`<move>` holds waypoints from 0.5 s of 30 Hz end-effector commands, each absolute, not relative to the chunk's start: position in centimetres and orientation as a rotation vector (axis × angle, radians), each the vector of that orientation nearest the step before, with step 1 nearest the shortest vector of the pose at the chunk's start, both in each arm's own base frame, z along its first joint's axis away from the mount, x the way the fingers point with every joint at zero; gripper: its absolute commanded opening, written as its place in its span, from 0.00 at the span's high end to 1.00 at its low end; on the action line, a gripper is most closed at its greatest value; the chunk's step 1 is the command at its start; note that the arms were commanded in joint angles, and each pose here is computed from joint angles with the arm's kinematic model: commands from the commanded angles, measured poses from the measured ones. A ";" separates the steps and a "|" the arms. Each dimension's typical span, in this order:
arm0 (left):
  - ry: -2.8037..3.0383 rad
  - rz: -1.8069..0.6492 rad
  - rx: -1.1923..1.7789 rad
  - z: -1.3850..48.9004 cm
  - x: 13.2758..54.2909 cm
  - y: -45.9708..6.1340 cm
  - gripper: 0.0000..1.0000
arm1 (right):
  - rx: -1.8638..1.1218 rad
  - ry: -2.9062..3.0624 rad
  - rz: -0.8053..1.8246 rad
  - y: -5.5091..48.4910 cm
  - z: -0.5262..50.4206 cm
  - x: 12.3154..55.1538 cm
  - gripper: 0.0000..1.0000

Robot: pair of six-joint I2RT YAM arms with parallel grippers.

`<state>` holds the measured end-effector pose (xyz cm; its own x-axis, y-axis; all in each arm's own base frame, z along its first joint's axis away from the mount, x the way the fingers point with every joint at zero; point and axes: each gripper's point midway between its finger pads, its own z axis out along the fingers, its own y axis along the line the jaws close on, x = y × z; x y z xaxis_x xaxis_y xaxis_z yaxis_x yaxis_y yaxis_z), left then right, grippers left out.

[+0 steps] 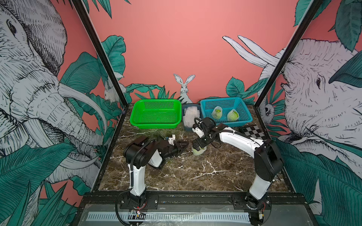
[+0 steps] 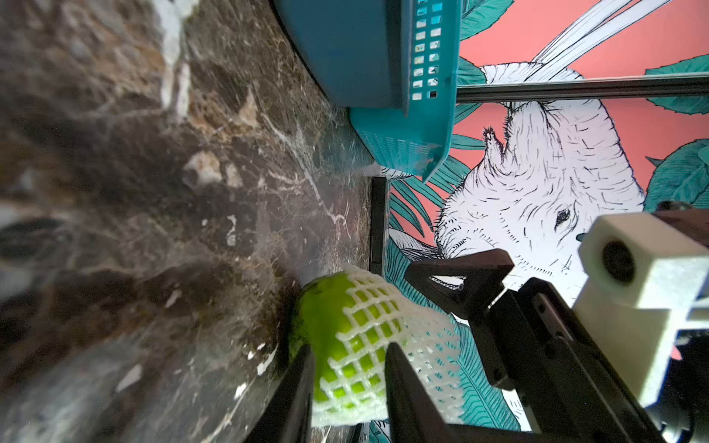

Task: Sleeve custard apples in foam nets
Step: Put on the foam net on the custard apple.

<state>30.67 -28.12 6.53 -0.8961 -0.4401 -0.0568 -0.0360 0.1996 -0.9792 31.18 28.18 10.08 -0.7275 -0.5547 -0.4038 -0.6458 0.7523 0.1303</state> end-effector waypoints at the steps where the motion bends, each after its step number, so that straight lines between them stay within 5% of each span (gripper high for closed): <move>1: 2.139 -1.756 -0.434 7.1 30.7 -28.1 0.66 | -0.858 2.607 0.366 28.1 11.2 31.1 0.02; 15: 2.147 -1.756 -0.433 7.0 30.5 -28.1 0.67 | -0.549 2.753 0.409 27.7 8.3 30.5 0.06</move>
<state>30.63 -28.10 6.38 -0.8966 -0.4396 -0.0526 -0.0421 0.2031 -0.9783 30.28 27.36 8.27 -0.8668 -0.3661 -0.3386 -0.4472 0.8712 0.2028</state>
